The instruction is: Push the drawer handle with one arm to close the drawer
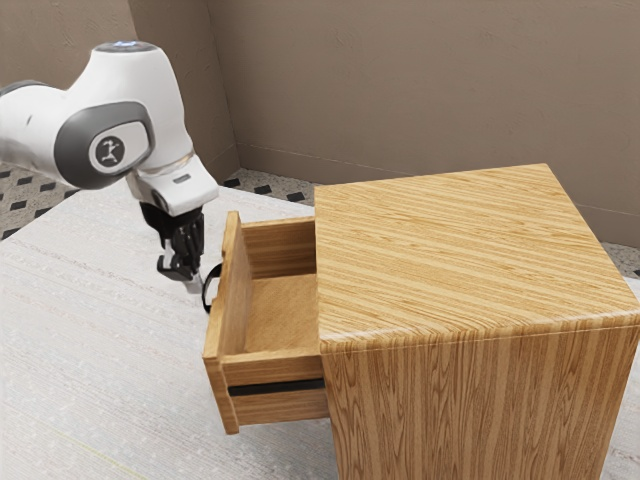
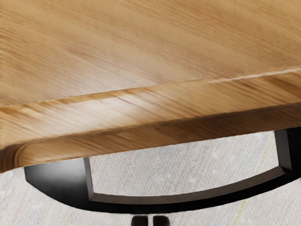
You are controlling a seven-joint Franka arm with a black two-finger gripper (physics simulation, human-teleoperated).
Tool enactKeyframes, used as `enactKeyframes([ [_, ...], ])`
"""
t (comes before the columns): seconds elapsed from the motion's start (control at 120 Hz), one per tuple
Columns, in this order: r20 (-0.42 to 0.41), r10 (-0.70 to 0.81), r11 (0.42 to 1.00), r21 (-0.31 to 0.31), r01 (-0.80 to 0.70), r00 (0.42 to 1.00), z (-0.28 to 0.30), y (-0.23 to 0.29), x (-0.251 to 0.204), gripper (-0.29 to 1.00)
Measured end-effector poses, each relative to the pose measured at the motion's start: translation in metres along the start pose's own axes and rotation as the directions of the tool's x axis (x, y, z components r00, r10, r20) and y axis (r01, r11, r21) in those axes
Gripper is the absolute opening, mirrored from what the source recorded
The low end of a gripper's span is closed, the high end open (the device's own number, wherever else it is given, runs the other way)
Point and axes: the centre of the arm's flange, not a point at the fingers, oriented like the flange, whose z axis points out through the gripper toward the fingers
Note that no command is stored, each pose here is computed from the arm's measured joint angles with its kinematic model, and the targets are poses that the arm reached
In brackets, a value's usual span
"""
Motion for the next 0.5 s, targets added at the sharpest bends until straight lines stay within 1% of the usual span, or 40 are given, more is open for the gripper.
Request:
enactKeyframes([
  [0.117, 0.002, 0.008, 1.0, -0.007, -0.008, 1.0, 0.003, -0.002, 0.011, -0.08],
  [0.5, -0.004, 0.015, 1.0, 0.004, -0.015, 1.0, -0.004, -0.004, 0.036, -0.08],
])
